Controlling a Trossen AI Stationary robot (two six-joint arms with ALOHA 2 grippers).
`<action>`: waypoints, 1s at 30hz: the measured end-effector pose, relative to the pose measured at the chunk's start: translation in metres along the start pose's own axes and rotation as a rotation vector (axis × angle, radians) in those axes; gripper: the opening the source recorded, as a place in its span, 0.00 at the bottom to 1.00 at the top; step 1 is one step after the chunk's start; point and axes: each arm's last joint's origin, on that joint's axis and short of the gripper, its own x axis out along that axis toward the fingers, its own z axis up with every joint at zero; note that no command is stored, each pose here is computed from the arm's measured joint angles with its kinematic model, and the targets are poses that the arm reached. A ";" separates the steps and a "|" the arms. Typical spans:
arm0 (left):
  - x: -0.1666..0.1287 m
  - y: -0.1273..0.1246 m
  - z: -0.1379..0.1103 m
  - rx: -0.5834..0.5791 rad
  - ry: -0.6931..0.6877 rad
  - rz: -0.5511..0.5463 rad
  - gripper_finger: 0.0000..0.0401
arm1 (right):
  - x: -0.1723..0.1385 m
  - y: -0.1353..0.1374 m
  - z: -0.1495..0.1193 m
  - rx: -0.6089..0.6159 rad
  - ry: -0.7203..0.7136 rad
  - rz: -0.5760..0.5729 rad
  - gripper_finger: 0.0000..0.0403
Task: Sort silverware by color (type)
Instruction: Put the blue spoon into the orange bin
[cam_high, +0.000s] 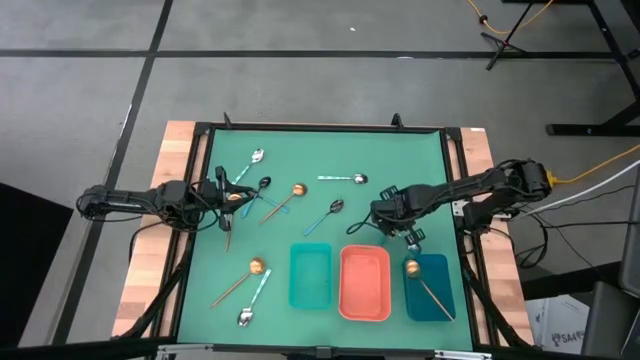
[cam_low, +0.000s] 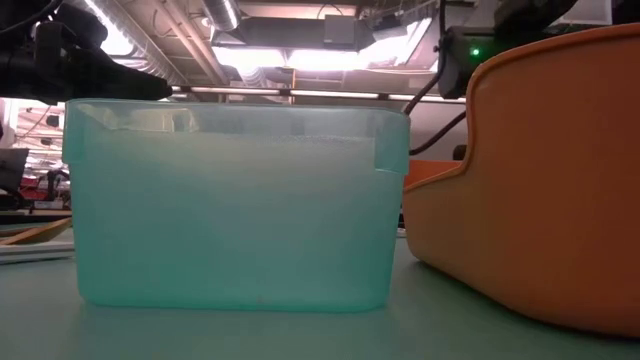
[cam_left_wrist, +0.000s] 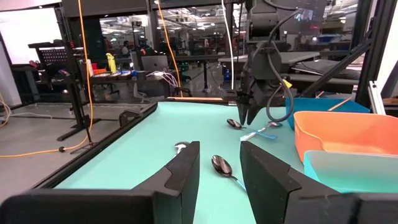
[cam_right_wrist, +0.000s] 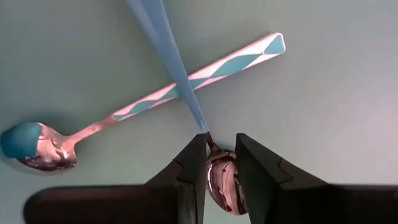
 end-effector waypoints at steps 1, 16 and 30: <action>0.000 0.000 0.000 0.000 0.000 0.000 0.27 | 0.000 0.001 0.000 -0.005 -0.004 0.008 0.19; 0.000 0.000 0.000 0.000 0.000 0.000 0.27 | 0.017 0.008 -0.006 -0.011 -0.025 0.043 0.19; 0.000 0.000 0.000 0.000 0.000 0.000 0.27 | 0.024 0.010 -0.010 -0.016 -0.024 0.024 0.19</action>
